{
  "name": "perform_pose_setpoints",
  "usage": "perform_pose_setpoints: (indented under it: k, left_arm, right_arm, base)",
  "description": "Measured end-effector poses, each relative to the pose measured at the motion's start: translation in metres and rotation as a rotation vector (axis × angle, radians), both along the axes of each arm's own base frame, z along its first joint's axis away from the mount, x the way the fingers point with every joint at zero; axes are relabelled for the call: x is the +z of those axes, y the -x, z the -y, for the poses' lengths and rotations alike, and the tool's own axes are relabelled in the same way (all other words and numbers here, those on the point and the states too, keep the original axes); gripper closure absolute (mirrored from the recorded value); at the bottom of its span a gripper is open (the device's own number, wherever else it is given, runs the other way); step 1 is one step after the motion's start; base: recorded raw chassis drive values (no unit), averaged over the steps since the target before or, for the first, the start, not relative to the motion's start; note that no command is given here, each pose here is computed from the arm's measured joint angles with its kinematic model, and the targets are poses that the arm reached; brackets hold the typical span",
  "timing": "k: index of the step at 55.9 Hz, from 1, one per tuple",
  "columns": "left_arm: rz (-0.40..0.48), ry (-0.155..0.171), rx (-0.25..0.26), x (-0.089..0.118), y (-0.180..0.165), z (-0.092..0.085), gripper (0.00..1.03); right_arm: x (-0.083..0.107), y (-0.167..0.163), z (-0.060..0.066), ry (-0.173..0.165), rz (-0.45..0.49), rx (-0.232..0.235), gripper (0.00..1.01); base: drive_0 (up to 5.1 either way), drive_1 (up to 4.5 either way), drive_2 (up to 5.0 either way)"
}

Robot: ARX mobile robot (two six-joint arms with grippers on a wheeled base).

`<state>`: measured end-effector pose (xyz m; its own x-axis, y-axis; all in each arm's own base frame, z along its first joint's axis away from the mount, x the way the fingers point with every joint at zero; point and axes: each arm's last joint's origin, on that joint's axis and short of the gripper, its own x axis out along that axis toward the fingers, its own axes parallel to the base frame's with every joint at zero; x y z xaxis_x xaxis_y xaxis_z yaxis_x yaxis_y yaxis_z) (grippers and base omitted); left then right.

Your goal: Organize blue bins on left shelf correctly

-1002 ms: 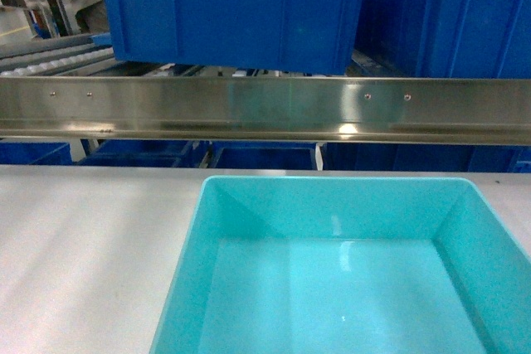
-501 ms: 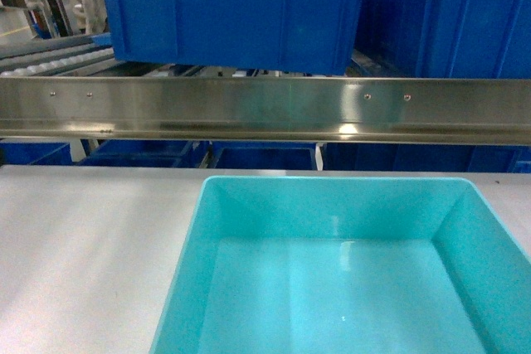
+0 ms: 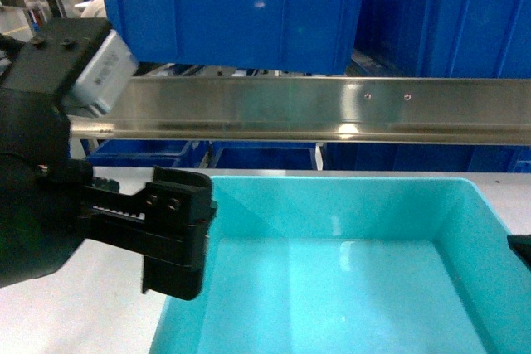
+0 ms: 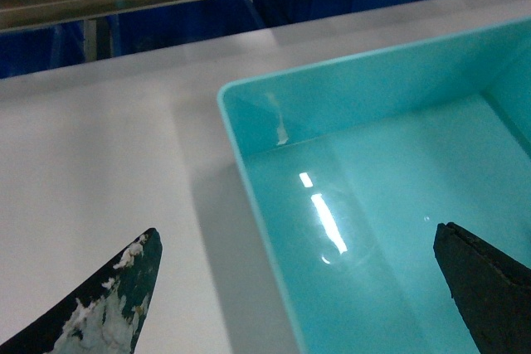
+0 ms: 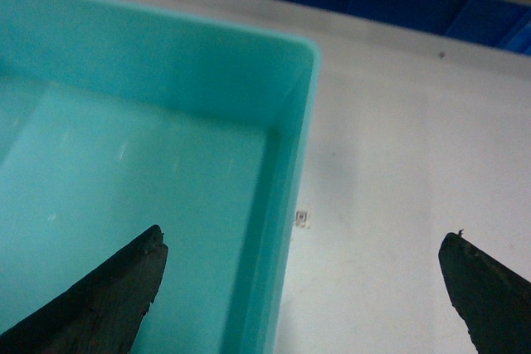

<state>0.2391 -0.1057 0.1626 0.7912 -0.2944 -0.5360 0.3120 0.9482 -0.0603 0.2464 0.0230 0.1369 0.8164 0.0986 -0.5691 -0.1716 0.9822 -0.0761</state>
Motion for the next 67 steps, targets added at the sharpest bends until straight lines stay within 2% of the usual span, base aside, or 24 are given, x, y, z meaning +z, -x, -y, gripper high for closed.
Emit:
perform_pose_setpoints:
  k: [8,14,17,27,39,44,54,67]
  left_arm:
    - [-0.063,-0.059,0.032,-0.01,-0.001,0.014,0.05]
    - [-0.109,-0.072,0.049,-0.017,0.0,0.016,0.05]
    - [-0.132,-0.076,0.083,-0.023,0.0,0.017,0.05]
    - [-0.189,-0.052,0.113,-0.034,-0.001,0.02,0.05]
    - [-0.282,-0.018,0.165,-0.052,-0.002,0.025,0.05]
    - [-0.288,-0.028,0.188,-0.056,-0.004,0.026,0.05]
    - [-0.358,-0.036,0.23,-0.066,-0.002,0.027,0.05]
    - [-0.396,-0.004,0.241,-0.067,0.0,0.032,0.05]
  right_arm:
    - [-0.012,0.001,0.002,-0.007,-0.086,0.032,0.03]
    - [-0.016,0.001,0.005,-0.003,-0.106,0.032,0.03]
    - [-0.019,0.001,0.008,0.0,-0.118,0.035,0.03]
    - [-0.027,0.002,0.011,0.011,-0.148,0.039,0.03]
    - [-0.041,0.001,0.011,0.043,-0.192,0.063,0.03]
    - [-0.044,0.001,0.011,0.048,-0.205,0.07,0.03]
    - [-0.047,0.0,0.011,0.06,-0.207,0.07,0.03]
    - [-0.049,-0.002,0.011,0.07,-0.202,0.068,0.03]
  base:
    - [0.0,0.0,0.0]
    - [0.0,0.0,0.0]
    - [0.0,0.0,0.0]
    - [0.0,0.0,0.0]
    - [0.0,0.0,0.0]
    - [0.0,0.0,0.0]
    - [0.0,0.0,0.0]
    - [0.0,0.0,0.0]
